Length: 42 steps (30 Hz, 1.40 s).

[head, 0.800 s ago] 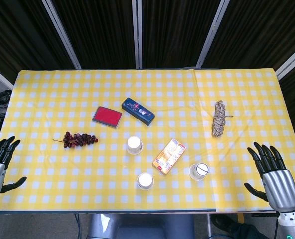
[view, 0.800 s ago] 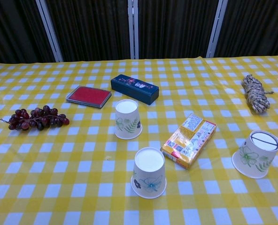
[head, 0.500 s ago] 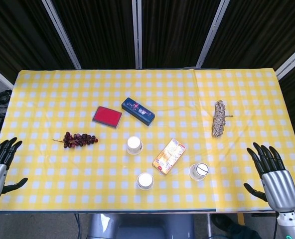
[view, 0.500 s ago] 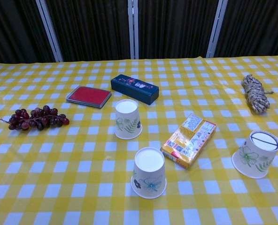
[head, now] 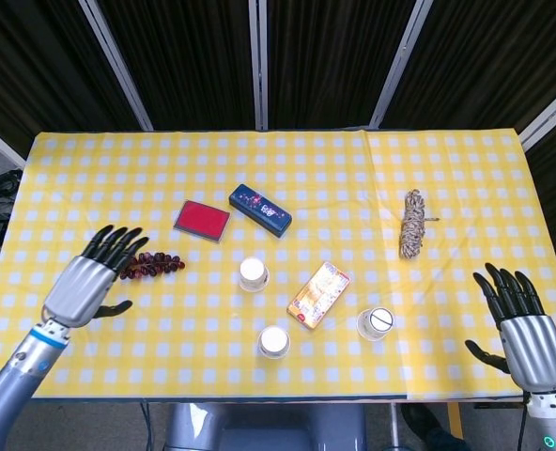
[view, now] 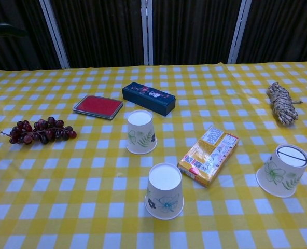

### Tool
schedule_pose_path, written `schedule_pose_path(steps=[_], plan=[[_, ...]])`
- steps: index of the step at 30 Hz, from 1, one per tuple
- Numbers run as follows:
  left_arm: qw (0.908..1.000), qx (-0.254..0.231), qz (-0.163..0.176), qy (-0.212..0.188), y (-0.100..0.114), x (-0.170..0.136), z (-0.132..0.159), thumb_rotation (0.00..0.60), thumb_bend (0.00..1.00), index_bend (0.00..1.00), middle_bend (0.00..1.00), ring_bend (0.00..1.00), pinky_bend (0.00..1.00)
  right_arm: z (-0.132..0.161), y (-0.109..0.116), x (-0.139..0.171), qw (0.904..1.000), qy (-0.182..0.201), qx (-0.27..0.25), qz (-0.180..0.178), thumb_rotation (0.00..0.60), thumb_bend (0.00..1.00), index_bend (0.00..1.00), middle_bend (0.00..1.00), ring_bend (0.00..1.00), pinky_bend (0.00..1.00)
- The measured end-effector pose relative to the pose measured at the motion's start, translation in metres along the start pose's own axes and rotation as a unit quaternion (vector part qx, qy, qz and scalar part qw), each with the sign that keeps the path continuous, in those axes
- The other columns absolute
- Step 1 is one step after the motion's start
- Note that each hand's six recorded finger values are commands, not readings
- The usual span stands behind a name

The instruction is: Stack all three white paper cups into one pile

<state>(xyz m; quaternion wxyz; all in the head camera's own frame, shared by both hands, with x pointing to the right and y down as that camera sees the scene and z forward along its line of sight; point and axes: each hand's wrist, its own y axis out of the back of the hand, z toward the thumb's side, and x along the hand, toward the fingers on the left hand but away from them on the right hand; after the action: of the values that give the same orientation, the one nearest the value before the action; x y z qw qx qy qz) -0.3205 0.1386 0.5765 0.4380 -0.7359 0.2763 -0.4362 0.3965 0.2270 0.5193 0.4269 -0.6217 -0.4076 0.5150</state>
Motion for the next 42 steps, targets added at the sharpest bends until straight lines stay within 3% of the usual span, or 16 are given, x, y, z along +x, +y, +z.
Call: schedule_pose_path(steps=[8, 15, 19, 27, 34, 42], plan=[[0.9927, -0.009, -0.065, -0.101, -0.027, 0.103, 0.071, 0.600, 0.00, 0.14, 0.08, 0.08, 0.16, -0.011, -0.002, -0.004, 0.9998, -0.021, 0.005, 0.000, 0.600, 0.00, 0.00, 0.00, 0.00, 0.00], [0.9849, 0.010, -0.101, -0.140, -0.058, 0.149, 0.110, 0.600, 0.06, 0.21, 0.15, 0.16, 0.26, -0.022, -0.002, -0.007, 0.9991, -0.042, 0.011, 0.002, 0.600, 0.00, 0.00, 0.00, 0.00, 0.00], [0.9817, 0.020, -0.111, -0.153, -0.070, 0.163, 0.127, 0.600, 0.12, 0.25, 0.19, 0.21, 0.32, -0.028, -0.003, -0.008, 0.9985, -0.052, 0.013, 0.004, 0.600, 0.00, 0.00, 0.00, 0.00, 0.00], [0.9798, 0.064, -0.116, -0.150, -0.085, 0.175, 0.135, 0.600, 0.13, 0.29, 0.23, 0.24, 0.35, -0.034, -0.002, -0.008, 0.9982, -0.059, 0.011, 0.004, 0.600, 0.00, 0.00, 0.00, 0.00, 0.00], [0.9811, 0.074, -0.122, -0.130, -0.098, 0.182, 0.136, 0.600, 0.14, 0.50, 0.44, 0.43, 0.58, -0.035, 0.000, -0.008, 0.9981, -0.060, 0.009, 0.002, 0.600, 0.00, 0.00, 0.00, 0.00, 0.00], [0.9838, 0.074, -0.111, -0.120, -0.096, 0.184, 0.136, 0.600, 0.15, 0.56, 0.48, 0.47, 0.61, -0.036, 0.000, -0.008, 0.9981, -0.061, 0.010, 0.001, 0.600, 0.00, 0.00, 0.00, 0.00, 0.00]])
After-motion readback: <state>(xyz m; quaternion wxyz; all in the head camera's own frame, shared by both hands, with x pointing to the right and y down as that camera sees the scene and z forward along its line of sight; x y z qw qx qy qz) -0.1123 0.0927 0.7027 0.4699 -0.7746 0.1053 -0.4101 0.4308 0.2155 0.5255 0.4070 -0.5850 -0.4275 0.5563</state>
